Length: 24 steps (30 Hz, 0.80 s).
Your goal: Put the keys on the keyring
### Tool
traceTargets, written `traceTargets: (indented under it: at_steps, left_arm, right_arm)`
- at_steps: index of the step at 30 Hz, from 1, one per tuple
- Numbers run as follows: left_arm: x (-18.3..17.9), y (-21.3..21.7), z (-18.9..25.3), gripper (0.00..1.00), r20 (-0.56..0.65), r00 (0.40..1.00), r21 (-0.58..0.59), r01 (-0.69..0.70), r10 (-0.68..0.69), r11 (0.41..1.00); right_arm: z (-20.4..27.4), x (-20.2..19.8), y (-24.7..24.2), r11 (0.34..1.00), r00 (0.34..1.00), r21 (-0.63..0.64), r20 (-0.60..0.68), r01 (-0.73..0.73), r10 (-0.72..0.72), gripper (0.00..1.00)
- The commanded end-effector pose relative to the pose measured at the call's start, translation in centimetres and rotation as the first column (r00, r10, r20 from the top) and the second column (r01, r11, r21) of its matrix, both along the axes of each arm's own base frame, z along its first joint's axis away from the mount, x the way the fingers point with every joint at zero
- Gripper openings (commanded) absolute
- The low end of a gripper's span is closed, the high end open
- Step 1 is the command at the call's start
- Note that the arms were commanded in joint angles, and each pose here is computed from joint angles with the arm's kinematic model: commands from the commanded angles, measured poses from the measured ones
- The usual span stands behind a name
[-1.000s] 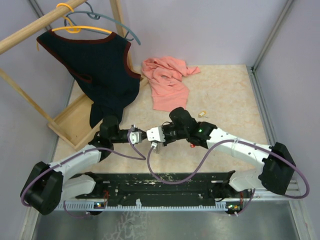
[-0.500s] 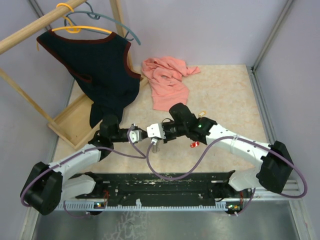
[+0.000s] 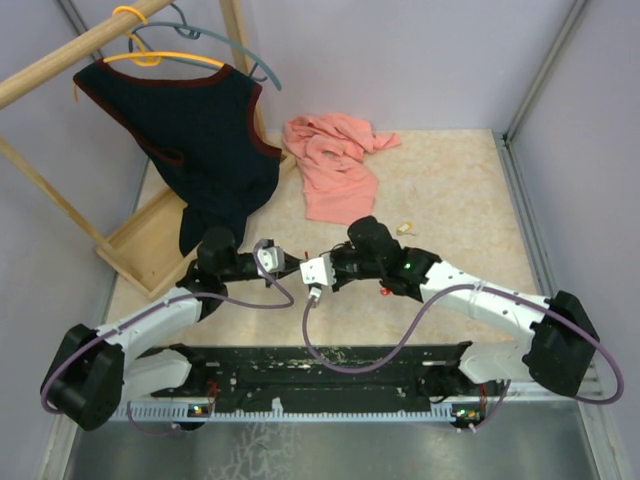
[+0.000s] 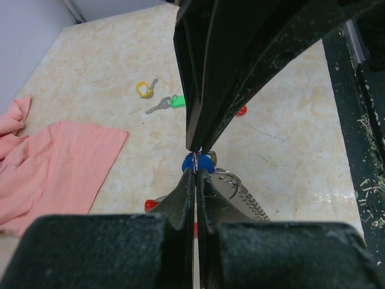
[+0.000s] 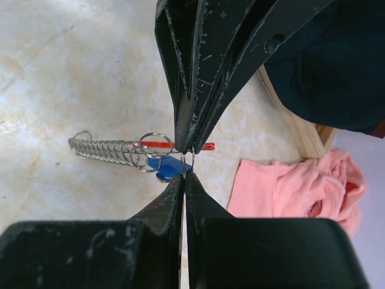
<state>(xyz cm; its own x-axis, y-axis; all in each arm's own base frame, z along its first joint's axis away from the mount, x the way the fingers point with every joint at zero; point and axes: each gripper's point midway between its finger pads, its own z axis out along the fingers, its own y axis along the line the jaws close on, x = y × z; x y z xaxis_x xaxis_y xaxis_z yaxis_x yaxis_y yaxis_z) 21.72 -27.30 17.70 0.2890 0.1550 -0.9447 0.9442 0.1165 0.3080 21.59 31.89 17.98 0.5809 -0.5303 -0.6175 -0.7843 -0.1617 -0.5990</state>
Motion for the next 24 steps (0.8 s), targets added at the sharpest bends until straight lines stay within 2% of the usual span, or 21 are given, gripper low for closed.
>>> traceTargets:
  at_steps: [1, 10, 15, 24]
  left_arm:
    - [0.4, -0.6, 4.1, 0.0, 0.069, 0.998, -0.109, -0.003, 0.011, 0.994]
    - [0.7, 0.1, 5.0, 0.0, 0.022, 0.995, -0.244, -0.09, 0.099, 0.966]
    - [-0.6, 0.2, 3.8, 0.0, 0.007, 0.998, -0.278, -0.055, 0.059, 0.959]
    - [-0.5, -0.1, 2.8, 0.22, -0.008, 0.999, -0.23, -0.04, 0.04, 0.972]
  right_arm:
    - [1.0, 0.9, -0.1, 0.999, 0.996, 0.026, 0.087, 0.027, -0.029, 0.0]
    - [1.3, 1.7, -0.5, 0.995, 0.984, 0.078, 0.159, 0.064, -0.075, 0.0]
    - [3.7, 1.9, -0.5, 0.985, 0.97, 0.162, 0.224, 0.063, -0.099, 0.0]
    - [5.0, 1.7, -0.5, 0.987, 0.965, 0.16, 0.253, 0.033, -0.073, 0.0]
